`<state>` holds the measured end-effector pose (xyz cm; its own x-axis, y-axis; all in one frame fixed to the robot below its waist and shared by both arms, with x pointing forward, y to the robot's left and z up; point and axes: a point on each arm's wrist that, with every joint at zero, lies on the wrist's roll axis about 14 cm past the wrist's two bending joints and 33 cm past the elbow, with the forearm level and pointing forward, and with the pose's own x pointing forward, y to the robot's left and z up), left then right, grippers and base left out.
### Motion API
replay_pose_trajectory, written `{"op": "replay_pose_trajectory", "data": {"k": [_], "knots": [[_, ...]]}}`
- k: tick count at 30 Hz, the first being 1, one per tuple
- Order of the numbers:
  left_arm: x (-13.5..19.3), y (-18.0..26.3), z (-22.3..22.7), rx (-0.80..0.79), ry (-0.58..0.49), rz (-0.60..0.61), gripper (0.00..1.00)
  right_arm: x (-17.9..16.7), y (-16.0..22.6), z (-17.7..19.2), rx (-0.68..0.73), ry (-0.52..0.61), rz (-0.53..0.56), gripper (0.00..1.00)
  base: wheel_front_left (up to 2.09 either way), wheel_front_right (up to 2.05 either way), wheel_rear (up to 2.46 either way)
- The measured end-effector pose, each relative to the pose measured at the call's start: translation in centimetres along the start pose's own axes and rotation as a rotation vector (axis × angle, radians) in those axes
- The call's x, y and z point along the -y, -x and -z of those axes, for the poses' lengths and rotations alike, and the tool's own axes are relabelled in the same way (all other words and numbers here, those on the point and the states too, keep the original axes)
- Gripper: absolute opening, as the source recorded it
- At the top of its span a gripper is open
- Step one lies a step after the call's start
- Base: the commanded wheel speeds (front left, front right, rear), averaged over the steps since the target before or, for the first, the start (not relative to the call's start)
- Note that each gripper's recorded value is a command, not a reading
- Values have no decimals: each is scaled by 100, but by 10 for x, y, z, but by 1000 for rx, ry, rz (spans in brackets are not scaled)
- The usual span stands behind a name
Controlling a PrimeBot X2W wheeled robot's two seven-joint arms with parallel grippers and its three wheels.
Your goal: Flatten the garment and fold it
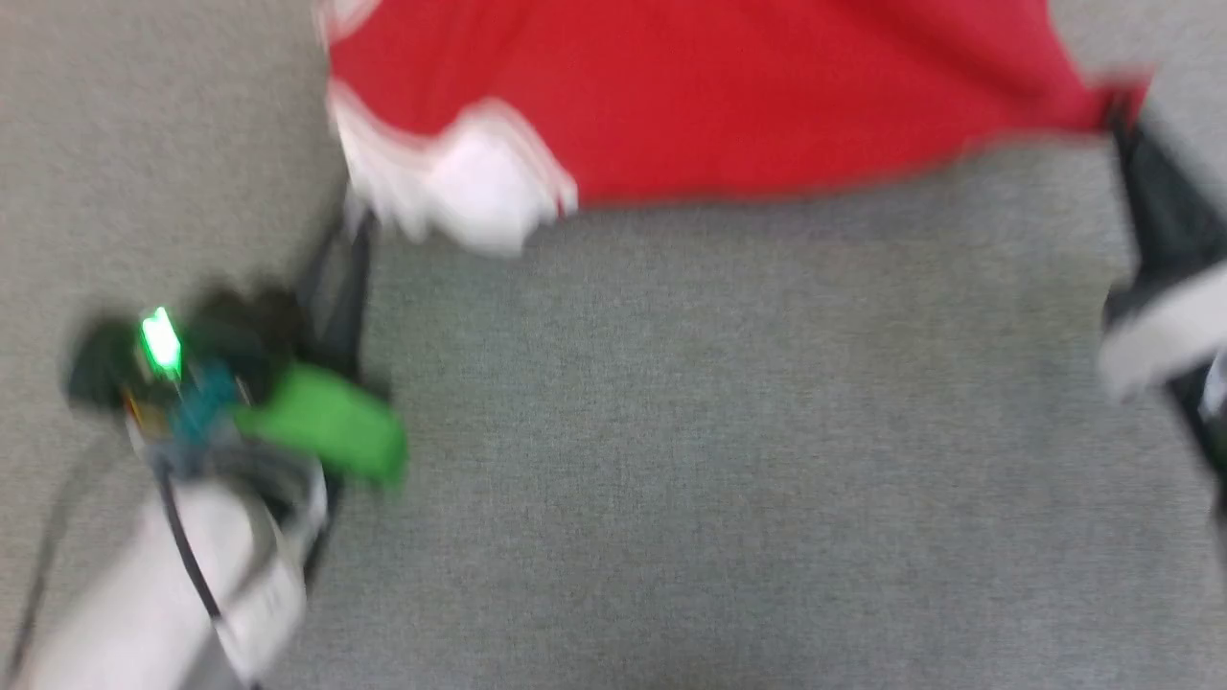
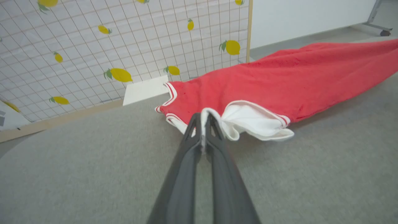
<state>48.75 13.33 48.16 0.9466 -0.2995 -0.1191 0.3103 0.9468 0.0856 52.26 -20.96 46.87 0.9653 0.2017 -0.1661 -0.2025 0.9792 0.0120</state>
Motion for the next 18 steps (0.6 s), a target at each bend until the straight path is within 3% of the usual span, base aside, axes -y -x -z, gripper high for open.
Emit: {"op": "replay_pose_trajectory", "data": {"k": [10,13,14,18], "knots": [[52,105,77,-395,193,69,0,-6,105,62,-235,-114,110,0,0,0,0],[68,134,95,-513,261,96,0,-6,136,85,-349,-128,135,0,0,0,0],[77,158,108,-605,309,102,0,-7,163,105,-458,-147,149,0,0,0,0],[85,186,118,-690,350,108,0,-5,200,125,-575,-153,186,0,0,0,0]]}}
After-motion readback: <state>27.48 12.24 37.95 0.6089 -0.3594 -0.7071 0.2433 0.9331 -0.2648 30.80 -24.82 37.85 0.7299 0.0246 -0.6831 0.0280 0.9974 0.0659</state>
